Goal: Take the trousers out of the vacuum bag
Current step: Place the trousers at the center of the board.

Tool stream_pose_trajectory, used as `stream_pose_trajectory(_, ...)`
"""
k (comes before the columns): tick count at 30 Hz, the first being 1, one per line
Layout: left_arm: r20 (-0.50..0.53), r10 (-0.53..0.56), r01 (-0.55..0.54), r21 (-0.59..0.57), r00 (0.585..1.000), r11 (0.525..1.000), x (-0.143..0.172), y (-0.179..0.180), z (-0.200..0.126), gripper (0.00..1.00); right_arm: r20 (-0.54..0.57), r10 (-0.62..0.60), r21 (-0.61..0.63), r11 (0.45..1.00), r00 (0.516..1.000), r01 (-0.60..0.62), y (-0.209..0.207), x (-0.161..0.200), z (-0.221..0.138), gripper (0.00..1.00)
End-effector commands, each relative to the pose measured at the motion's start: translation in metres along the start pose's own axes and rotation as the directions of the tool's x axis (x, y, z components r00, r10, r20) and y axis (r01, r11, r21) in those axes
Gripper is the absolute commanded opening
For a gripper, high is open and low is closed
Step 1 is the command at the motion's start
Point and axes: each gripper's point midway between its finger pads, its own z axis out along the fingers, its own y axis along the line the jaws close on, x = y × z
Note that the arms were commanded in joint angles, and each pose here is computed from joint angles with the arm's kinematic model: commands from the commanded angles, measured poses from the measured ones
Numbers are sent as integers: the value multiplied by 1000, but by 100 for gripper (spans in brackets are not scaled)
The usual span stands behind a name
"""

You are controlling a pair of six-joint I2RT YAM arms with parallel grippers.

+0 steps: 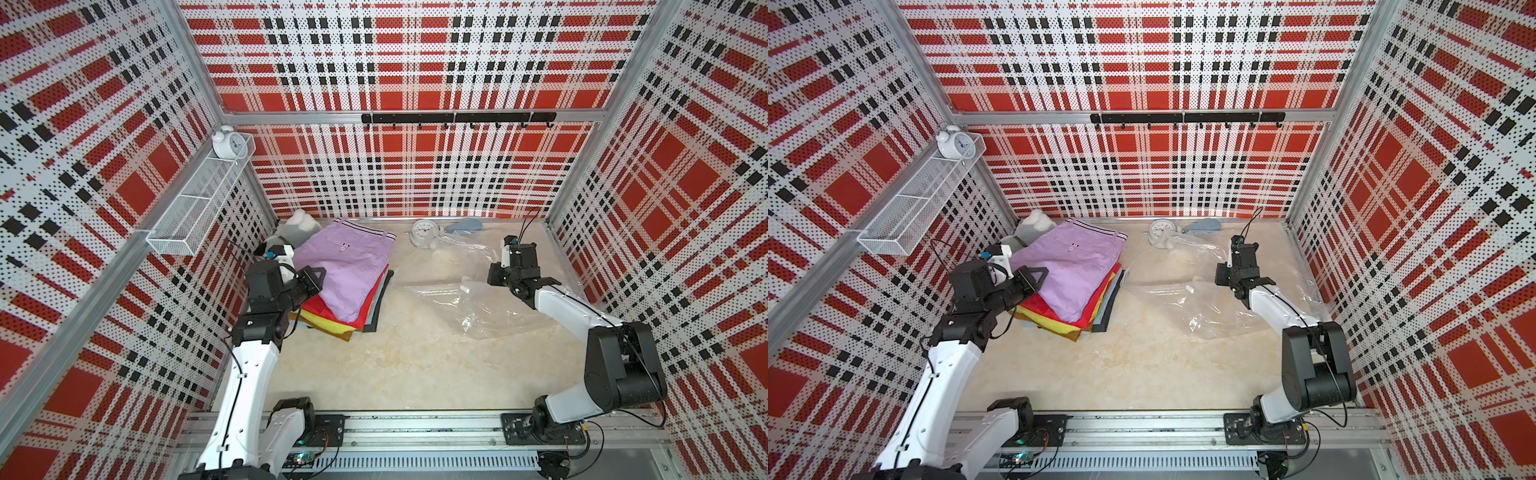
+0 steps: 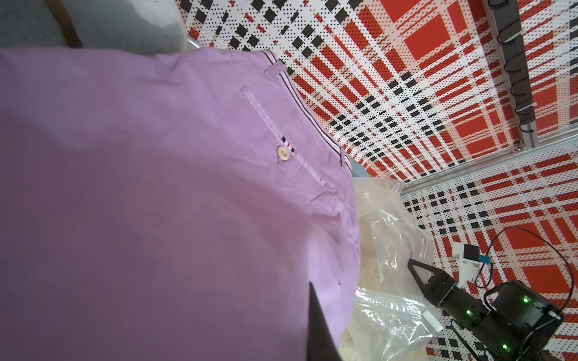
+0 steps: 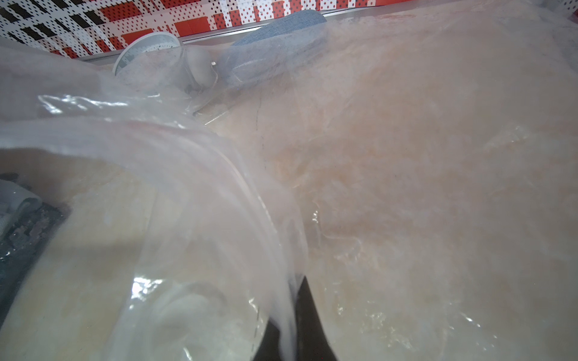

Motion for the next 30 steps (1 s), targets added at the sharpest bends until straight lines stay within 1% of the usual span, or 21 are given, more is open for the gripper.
stream_pose_trajectory(1, -7, -31, 31, -33, 999, 999, 7, 14, -5, 6, 21, 6, -8, 1000, 1000, -5, 0, -10, 2, 0)
stream_pose_trajectory(6, -40, -54, 52, -59, 998, 997, 20, 31, -4, 11, 20, 6, -12, 1000, 1000, -5, 1, -12, 3, 0)
stream_pose_trajectory(8, -46, -58, 53, -88, 997, 995, 24, 42, -3, 15, 21, 7, -14, 1000, 1000, -6, 2, -13, 4, 0)
stream_pose_trajectory(11, -15, -42, 38, -190, 999, 981, 20, 64, -6, 16, 23, 7, -17, 1000, 1000, -6, 3, -14, 4, 0)
stream_pose_trajectory(13, 11, -27, 29, -259, 1000, 965, 15, 79, -9, 20, 24, 6, -19, 1000, 1000, -6, 3, -14, 4, 0)
stream_pose_trajectory(15, 8, -15, 17, -288, 1000, 958, 15, 87, -9, 29, 24, 5, -20, 1000, 1000, -5, 3, -14, 4, 0)
stream_pose_trajectory(18, -4, 2, -3, -310, 1000, 951, 16, 93, -9, 46, 26, 2, -19, 1000, 1000, -2, 3, -15, 3, 0)
stream_pose_trajectory(20, -4, 19, -19, -317, 1000, 948, 13, 91, -11, 52, 29, 0, -19, 1000, 1000, 0, 4, -17, 2, 0)
stream_pose_trajectory(22, 12, 41, -36, -303, 999, 952, 4, 82, -15, 60, 30, -5, -24, 1000, 1000, 5, 5, -19, -1, 0)
stream_pose_trajectory(27, 72, 112, -88, -273, 991, 958, -29, 52, -34, 74, 50, -16, -45, 999, 999, 19, 10, -28, -14, 0)
stream_pose_trajectory(29, 88, 121, -94, -265, 989, 960, -40, 44, -39, 77, 68, -25, -50, 998, 997, 28, 12, -34, -24, 10)
stream_pose_trajectory(30, 88, 149, -121, -266, 985, 956, -45, 42, -42, 77, 77, -31, -52, 998, 997, 35, 13, -37, -29, 15)
